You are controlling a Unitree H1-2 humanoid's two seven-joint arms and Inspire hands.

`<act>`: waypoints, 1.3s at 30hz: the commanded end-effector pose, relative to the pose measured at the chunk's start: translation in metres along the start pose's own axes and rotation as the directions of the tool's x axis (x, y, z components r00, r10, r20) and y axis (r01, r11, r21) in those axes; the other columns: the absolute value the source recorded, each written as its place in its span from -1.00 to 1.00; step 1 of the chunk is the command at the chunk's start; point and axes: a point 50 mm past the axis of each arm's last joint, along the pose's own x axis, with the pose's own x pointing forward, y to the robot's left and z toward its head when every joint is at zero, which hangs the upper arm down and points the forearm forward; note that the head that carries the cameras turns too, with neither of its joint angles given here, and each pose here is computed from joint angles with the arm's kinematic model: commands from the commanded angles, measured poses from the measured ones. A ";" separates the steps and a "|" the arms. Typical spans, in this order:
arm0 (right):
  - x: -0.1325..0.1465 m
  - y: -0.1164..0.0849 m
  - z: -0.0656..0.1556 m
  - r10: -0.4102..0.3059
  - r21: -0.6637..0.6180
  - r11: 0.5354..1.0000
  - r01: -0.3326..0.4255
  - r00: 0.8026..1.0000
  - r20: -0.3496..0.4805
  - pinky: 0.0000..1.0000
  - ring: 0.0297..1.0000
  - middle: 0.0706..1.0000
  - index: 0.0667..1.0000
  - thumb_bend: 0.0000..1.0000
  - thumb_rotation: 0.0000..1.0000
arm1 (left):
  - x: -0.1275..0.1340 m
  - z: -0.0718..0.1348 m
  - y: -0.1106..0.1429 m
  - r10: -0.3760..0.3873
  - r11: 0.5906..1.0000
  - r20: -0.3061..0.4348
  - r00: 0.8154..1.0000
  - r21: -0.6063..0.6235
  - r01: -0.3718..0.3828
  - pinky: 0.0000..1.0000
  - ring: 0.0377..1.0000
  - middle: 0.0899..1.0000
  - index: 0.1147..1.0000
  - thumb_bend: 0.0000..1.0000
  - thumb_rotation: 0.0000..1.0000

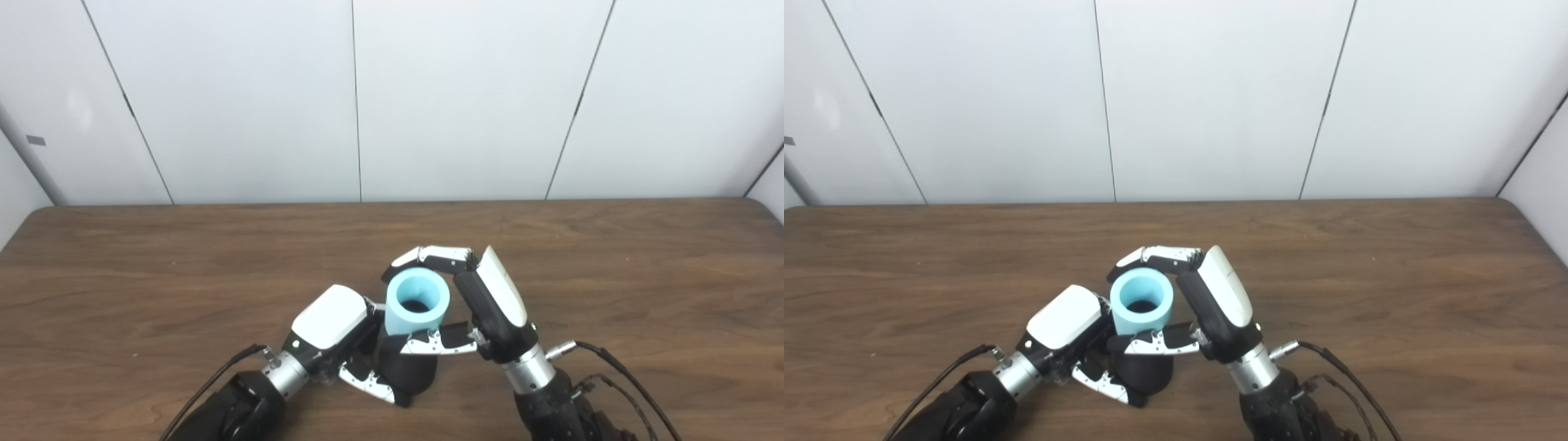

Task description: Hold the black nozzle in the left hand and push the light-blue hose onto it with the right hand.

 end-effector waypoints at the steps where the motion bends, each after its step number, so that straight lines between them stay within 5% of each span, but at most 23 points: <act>1: 0.001 -0.001 0.000 0.016 0.005 1.000 -0.016 1.000 -0.009 -0.49 -0.30 -0.09 0.01 0.02 -1.00 | -0.005 0.003 -0.012 -0.065 0.998 0.009 0.998 -0.001 0.065 -0.59 -0.31 -0.22 -0.08 -0.01 -1.00; 16: 0.005 -0.003 0.000 0.025 0.178 0.984 0.011 0.980 -0.199 -0.26 -0.16 -0.09 -0.06 0.04 -1.00 | -0.004 0.005 -0.011 -0.065 0.998 0.010 0.998 0.008 0.065 -0.59 -0.33 -0.21 -0.07 -0.01 -1.00; 17: 0.005 -0.003 0.000 0.027 0.182 0.983 0.011 0.978 -0.206 -0.19 -0.04 0.02 -0.08 0.04 -0.84 | -0.004 0.005 -0.011 -0.065 0.998 0.009 0.998 0.008 0.065 -0.60 -0.32 -0.21 -0.08 -0.01 -1.00; 18: 0.005 -0.003 0.000 0.030 0.186 0.983 0.011 0.977 -0.212 -0.14 0.03 0.08 0.04 0.41 -0.85 | -0.005 0.005 -0.011 -0.064 0.998 0.010 0.998 0.006 0.064 -0.61 -0.31 -0.21 -0.09 0.00 -1.00; 20: 0.005 -0.002 0.000 0.036 0.195 0.981 0.009 0.974 -0.223 0.00 0.21 0.26 0.27 0.79 -0.74 | -0.005 0.004 -0.012 -0.059 0.998 0.014 0.998 0.004 0.059 -0.62 -0.30 -0.20 -0.10 0.00 -1.00; 23: 0.005 -0.002 0.001 0.044 0.200 0.980 0.002 0.973 -0.226 0.12 0.34 0.38 0.40 0.97 -0.64 | -0.005 0.004 -0.012 -0.060 0.998 0.015 0.998 0.005 0.060 -0.60 -0.30 -0.20 -0.09 0.00 -1.00; 27: 0.004 -0.002 0.001 0.058 0.220 0.976 -0.007 0.972 -0.228 0.25 0.45 0.49 0.52 1.00 -0.55 | -0.004 0.004 -0.012 -0.067 0.998 0.010 0.998 0.007 0.067 -0.59 -0.30 -0.20 -0.08 0.00 -1.00; 33: 0.002 -0.004 0.002 0.109 0.274 0.960 -0.048 0.970 -0.215 0.73 0.89 0.94 0.97 1.00 -0.41 | -0.004 0.003 -0.013 -0.065 0.998 0.009 0.998 0.005 0.065 -0.54 -0.34 -0.19 -0.04 -0.01 -1.00; 39: 0.004 -0.006 0.003 0.179 0.269 0.956 -0.119 0.961 -0.209 0.98 1.00 1.00 1.00 1.00 -0.19 | -0.004 0.005 -0.013 -0.064 0.998 0.003 0.998 0.008 0.064 -0.68 -0.23 -0.17 -0.14 0.01 -1.00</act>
